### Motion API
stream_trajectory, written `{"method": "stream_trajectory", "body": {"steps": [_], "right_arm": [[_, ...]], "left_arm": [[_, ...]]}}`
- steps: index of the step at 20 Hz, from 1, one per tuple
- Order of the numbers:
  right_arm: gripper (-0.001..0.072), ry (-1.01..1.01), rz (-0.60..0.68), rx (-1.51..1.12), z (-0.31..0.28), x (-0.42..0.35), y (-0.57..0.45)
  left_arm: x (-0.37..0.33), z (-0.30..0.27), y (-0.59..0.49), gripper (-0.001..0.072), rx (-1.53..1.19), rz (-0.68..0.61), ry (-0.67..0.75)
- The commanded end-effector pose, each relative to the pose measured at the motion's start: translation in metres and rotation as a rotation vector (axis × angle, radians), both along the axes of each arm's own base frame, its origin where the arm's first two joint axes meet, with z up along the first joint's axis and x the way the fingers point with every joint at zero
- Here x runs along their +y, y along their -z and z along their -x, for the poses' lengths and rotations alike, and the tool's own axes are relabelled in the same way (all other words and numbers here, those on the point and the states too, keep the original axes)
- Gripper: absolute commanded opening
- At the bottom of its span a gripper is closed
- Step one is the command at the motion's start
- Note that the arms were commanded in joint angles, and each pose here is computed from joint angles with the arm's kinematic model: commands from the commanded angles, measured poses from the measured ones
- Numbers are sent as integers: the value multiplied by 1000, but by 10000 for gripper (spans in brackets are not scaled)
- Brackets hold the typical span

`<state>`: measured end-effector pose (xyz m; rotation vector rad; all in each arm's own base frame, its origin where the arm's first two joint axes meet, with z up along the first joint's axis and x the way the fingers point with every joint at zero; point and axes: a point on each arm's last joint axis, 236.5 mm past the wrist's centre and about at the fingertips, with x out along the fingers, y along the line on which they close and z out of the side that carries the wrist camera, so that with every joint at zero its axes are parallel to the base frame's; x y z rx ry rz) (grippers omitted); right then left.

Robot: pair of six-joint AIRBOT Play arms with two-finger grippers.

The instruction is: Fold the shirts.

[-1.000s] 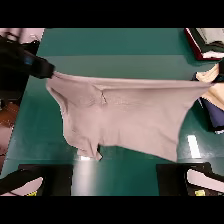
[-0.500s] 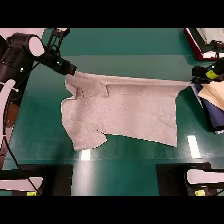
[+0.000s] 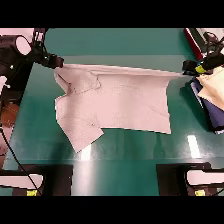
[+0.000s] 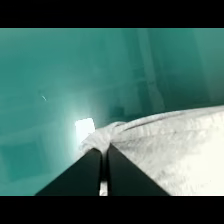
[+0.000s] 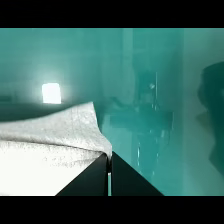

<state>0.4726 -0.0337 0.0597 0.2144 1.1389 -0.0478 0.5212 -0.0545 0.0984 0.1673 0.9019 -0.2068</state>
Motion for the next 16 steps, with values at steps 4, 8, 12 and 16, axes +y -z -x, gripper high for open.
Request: {"method": "stream_trajectory", "body": {"steps": [4,8,12,16], "right_arm": [[5,-63,-17,93,19,43,50],[5,-90,-21,154,36,58,76],[11,-114,-19,180,43,69,86],[175,-117,-23,221,53,69,88]], "left_arm": [[2,40,49,23,220,-34,123],[5,78,104,23,400,-39,125],[17,96,119,24,478,-79,107],[22,108,121,570,536,-67,30]]}}
